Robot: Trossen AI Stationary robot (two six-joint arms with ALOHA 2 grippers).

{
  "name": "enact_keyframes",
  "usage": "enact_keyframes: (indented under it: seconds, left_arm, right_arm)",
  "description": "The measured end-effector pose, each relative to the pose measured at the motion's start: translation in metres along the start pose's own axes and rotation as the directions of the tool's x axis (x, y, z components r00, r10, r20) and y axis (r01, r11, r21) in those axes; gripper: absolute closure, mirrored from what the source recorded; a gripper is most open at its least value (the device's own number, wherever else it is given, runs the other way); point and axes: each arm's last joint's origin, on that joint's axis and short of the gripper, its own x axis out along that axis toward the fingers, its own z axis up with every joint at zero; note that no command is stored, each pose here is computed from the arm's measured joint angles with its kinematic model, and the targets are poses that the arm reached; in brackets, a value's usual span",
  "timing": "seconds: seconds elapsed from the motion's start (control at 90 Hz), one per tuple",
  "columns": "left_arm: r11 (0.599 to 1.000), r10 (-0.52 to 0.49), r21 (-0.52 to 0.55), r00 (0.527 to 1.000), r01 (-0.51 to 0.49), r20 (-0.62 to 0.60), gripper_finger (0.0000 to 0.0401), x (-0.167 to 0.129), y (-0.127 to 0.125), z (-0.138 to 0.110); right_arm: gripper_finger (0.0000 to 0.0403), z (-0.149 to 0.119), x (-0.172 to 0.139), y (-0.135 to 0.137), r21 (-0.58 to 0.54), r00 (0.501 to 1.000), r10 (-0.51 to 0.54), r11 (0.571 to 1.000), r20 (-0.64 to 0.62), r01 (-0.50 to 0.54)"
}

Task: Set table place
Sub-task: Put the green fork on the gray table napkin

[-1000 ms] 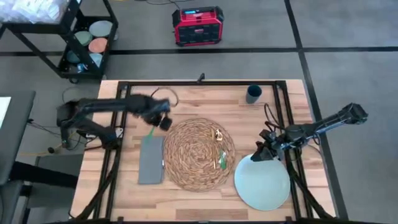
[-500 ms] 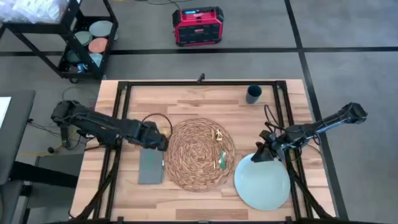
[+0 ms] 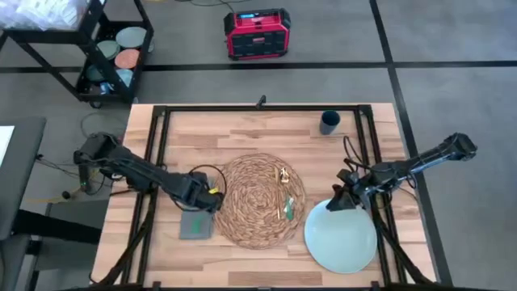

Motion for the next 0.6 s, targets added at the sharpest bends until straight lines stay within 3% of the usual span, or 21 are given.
enact_keyframes:
  seconds: [0.289, 0.6]
  left_arm:
    - [0.997, 0.012, -0.077, 1.0, -0.012, 0.0, 0.0397, 0.0091, 0.0037, -0.0012]
    - [0.999, 0.009, -0.036, 0.999, -0.011, -0.047, 0.0332, 0.0086, 0.0042, -0.0014]
  right_arm:
    - [0.03, -0.0044, 0.0006, 0.0024, 0.0, 0.999, 0.021, 1.0, -0.035, -0.021]
    - [0.03, -0.0088, 0.0011, 0.0077, 0.003, 0.996, 0.067, 0.998, -0.066, -0.067]
